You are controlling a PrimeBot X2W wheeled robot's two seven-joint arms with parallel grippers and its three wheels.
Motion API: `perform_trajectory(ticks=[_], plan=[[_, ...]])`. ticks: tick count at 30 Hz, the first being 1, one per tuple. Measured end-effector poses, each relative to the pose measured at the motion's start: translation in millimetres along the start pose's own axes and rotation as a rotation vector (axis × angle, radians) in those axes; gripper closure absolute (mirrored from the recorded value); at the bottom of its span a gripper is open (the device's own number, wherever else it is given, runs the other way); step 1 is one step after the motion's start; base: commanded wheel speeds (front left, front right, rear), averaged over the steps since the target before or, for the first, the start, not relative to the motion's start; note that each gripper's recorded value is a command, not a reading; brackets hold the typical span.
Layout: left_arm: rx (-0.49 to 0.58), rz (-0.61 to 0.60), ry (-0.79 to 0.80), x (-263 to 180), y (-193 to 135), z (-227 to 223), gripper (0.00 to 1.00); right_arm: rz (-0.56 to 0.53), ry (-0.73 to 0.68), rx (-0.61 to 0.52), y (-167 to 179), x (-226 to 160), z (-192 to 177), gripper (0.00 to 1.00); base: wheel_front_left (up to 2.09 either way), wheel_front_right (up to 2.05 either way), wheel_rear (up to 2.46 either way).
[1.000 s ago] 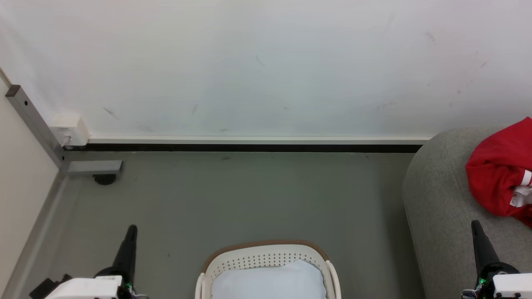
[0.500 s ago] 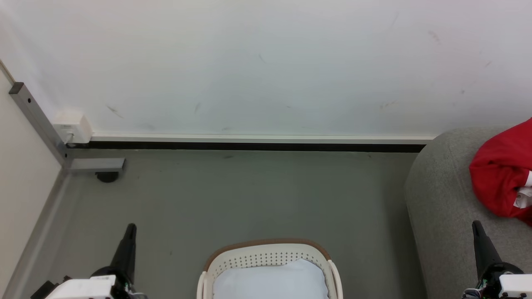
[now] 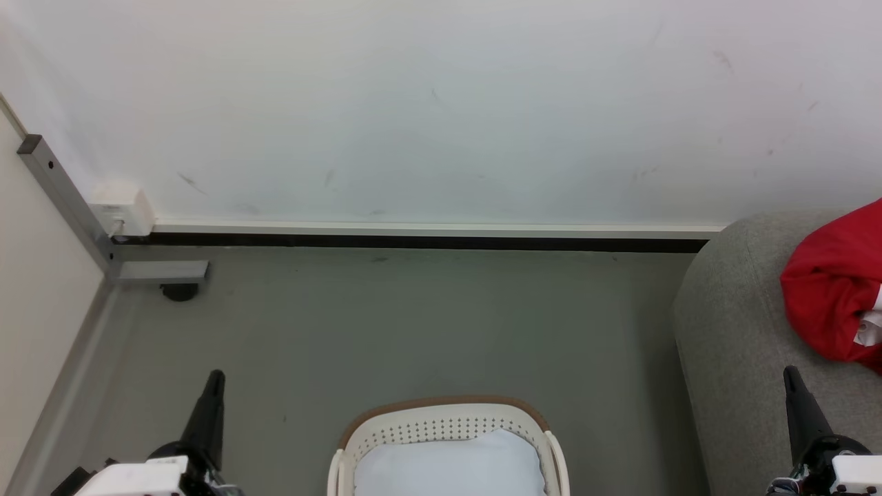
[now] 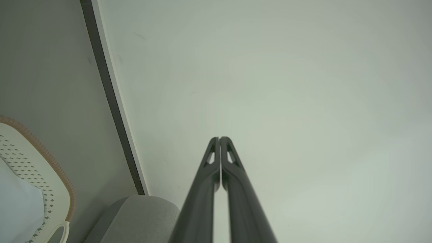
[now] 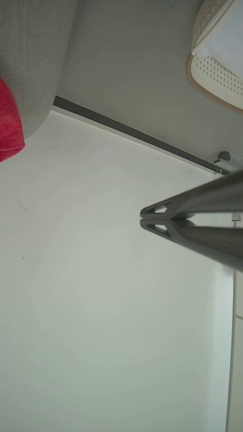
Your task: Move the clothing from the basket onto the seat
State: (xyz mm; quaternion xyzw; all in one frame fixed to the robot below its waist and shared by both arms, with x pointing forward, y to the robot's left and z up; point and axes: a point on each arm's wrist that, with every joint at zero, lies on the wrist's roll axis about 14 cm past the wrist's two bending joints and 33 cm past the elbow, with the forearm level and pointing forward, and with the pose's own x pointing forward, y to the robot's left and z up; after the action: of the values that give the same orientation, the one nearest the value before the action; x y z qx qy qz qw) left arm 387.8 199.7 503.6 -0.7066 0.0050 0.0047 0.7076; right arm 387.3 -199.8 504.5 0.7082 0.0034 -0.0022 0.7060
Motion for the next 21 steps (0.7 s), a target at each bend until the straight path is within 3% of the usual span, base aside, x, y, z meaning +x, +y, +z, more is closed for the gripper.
perform_trajectory(ticks=[21], plan=[[0.000, 0.000, 0.000, 0.1, -0.1, -0.1, 1.00, 0.000, 0.001, 0.002, 0.0, 0.0, -0.2, 1.00, 0.00, 0.00, 0.00]])
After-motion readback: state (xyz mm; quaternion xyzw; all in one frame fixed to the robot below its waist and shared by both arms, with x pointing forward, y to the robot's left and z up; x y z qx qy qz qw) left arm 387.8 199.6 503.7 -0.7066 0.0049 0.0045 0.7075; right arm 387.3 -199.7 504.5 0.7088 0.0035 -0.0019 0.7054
